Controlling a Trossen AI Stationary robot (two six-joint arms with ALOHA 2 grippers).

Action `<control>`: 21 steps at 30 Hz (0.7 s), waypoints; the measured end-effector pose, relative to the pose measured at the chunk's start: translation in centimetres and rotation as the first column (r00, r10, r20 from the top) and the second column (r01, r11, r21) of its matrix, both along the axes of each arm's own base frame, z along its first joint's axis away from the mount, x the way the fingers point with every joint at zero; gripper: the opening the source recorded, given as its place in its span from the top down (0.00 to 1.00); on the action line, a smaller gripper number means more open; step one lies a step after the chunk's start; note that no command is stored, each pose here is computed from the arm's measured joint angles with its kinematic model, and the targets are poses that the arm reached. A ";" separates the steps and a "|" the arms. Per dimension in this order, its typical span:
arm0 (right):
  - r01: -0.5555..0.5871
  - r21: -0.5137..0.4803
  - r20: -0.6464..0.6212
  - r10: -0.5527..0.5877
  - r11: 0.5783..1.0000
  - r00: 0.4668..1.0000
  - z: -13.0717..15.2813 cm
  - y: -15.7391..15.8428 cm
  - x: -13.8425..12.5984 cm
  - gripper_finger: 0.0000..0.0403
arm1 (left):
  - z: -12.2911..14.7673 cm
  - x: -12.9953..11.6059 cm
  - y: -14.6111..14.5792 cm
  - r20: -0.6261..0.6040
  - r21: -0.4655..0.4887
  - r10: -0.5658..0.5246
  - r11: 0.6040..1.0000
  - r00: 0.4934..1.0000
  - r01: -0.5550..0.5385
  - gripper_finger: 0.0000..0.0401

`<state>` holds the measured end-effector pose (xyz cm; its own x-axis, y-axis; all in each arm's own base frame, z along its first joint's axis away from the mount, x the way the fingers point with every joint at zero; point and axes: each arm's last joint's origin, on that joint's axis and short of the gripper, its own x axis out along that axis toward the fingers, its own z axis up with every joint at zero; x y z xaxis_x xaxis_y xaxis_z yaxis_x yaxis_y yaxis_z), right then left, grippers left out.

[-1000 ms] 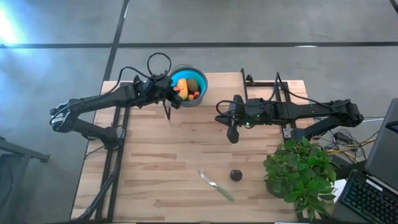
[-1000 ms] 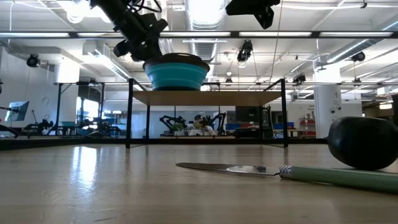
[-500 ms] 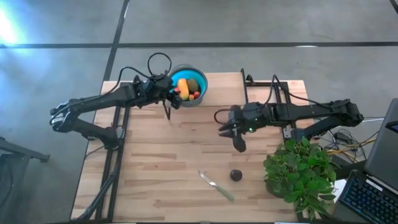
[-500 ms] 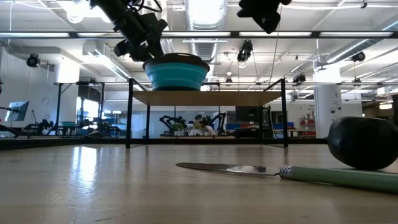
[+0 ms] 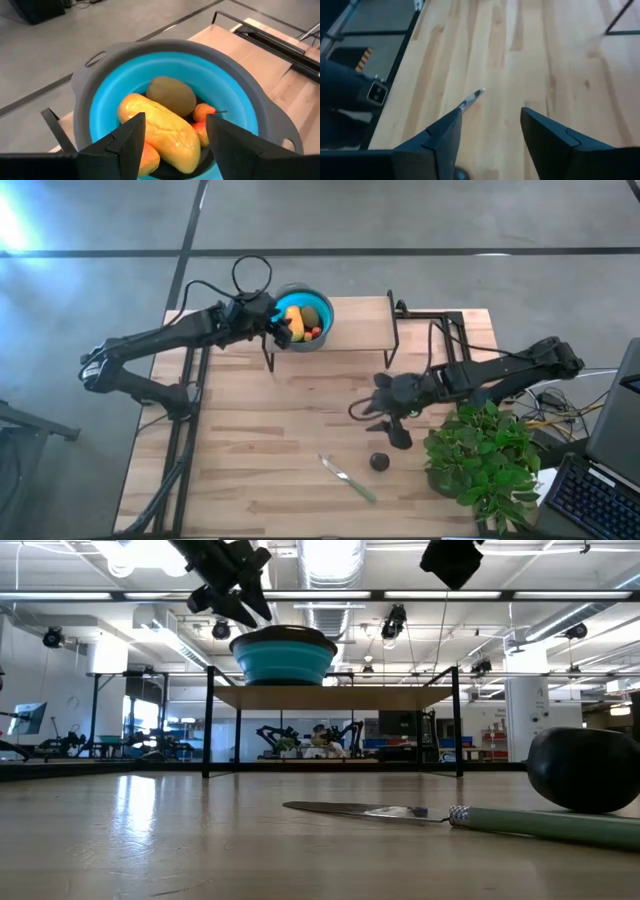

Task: Pick & Place Fruit
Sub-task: Put the plum into the blue strainer bowl on the shelf

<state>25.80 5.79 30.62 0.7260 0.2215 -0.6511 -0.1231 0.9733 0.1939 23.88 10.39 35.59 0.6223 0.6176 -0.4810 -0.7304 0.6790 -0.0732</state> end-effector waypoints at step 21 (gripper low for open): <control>-0.124 -0.018 -0.174 0.119 0.992 0.977 -5.1 3.3 -2.2 0.22 | -0.9 0.8 -6.4 -0.096 -0.076 -0.182 0.982 0.979 0.175 0.47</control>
<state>23.65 9.06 25.53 0.5709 0.2805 -0.7716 -0.2075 0.9586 0.1950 24.71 4.03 34.74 0.6652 0.4654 -0.5839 -0.6039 0.7952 -0.0544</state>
